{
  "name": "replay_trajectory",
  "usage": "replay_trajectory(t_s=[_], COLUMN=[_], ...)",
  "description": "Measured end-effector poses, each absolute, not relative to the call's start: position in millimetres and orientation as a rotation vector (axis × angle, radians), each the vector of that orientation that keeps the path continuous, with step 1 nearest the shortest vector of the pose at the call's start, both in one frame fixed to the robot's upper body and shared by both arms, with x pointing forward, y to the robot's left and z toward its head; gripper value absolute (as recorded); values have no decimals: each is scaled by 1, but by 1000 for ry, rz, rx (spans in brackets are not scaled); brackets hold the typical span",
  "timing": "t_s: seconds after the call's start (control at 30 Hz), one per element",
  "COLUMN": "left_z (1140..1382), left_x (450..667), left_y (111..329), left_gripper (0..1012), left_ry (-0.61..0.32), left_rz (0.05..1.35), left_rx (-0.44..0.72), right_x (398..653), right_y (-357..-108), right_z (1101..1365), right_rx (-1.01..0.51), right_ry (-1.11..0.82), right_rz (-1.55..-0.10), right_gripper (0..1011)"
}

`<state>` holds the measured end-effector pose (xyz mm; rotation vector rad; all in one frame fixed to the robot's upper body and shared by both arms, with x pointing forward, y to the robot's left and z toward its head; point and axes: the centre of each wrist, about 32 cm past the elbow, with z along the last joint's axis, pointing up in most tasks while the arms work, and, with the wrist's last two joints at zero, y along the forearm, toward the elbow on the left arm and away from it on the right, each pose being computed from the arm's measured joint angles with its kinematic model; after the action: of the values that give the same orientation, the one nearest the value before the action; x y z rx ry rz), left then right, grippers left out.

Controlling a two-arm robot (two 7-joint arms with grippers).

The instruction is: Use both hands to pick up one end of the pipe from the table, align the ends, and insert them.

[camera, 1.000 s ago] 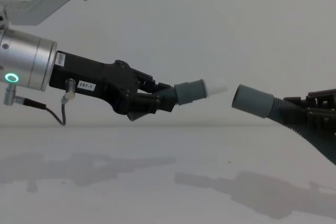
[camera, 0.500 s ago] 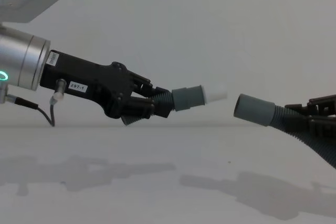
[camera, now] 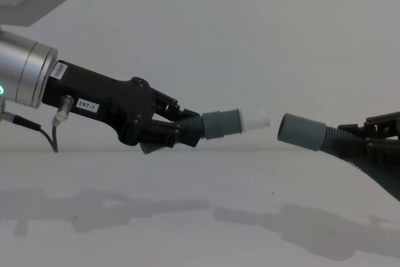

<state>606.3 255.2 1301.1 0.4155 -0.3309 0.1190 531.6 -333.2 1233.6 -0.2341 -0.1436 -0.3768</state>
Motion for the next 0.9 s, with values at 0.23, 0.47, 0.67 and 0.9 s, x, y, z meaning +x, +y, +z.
replay_trajectory(t_s=[0.23, 0.47, 0.67, 0.9], left_z=[1301, 1301, 1301, 1301], left_x=[608, 609, 610, 611], left_y=[255, 254, 254, 254], left_gripper=[306, 306, 306, 306], left_ry=[-326, -325, -323, -322], left_rz=[104, 94, 85, 74], left_rx=[424, 431, 436, 437], right_x=[533, 534, 534, 535], right_y=[-332, -332, -331, -330], right_z=[1234, 1234, 1234, 1233], right_rx=[-240, -248, -253, -259], right_ry=[-150, -152, -150, -149], right_rz=[-377, -380, -382, -384], right_gripper=[241, 241, 240, 240])
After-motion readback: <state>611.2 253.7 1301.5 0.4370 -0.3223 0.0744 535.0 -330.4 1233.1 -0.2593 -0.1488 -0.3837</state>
